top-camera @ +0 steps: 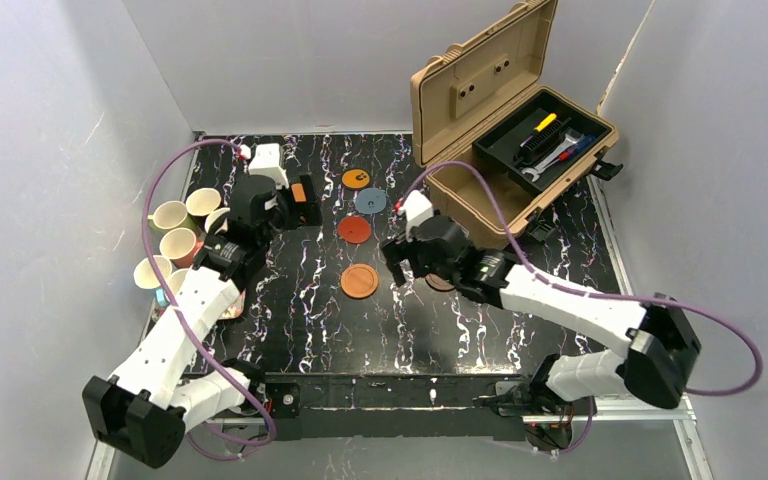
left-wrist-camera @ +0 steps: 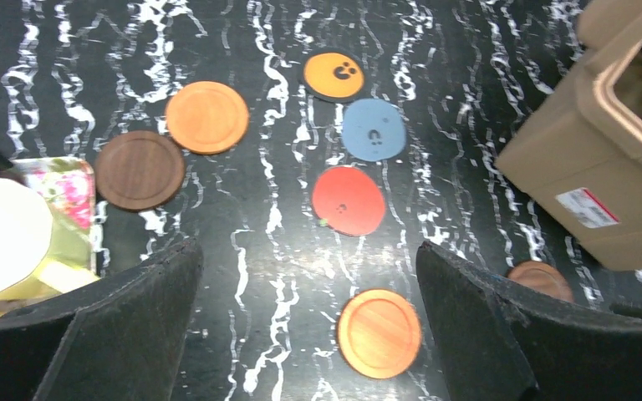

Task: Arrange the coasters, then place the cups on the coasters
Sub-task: Move the coaster to the center of the board.

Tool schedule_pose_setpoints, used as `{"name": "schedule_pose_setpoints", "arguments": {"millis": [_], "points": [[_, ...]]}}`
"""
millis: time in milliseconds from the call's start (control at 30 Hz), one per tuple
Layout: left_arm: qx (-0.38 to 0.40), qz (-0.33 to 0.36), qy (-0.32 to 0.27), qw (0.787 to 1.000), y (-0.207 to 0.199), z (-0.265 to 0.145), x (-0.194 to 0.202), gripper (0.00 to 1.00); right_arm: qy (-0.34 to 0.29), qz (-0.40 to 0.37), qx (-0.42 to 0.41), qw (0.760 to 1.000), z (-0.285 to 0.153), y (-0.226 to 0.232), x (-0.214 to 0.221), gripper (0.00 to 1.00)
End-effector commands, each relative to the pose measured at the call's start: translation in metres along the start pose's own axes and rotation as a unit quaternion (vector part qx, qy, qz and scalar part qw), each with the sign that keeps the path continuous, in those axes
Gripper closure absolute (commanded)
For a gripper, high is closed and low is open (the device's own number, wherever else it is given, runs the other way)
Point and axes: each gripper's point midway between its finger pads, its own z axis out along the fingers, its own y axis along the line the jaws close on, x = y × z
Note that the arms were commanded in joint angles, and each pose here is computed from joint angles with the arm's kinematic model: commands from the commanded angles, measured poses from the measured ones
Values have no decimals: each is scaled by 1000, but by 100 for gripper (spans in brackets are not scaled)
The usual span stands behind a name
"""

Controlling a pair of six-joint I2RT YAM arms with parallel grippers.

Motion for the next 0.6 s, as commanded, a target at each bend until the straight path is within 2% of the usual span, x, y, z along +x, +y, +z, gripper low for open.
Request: {"name": "schedule_pose_setpoints", "arguments": {"millis": [0,200,433,567], "points": [[-58,26,-53,997,31,-4,-4,3,-28,10,7,1000,20,27,-20,1],[-68,30,-69,995,35,-10,-10,2,-14,28,-22,999,59,72,-9,1],[-78,31,-49,995,37,-6,-7,2,52,-15,-16,998,96,101,30,4],[-84,30,-48,995,39,-7,-8,2,84,-44,-7,995,110,108,52,8]]}}
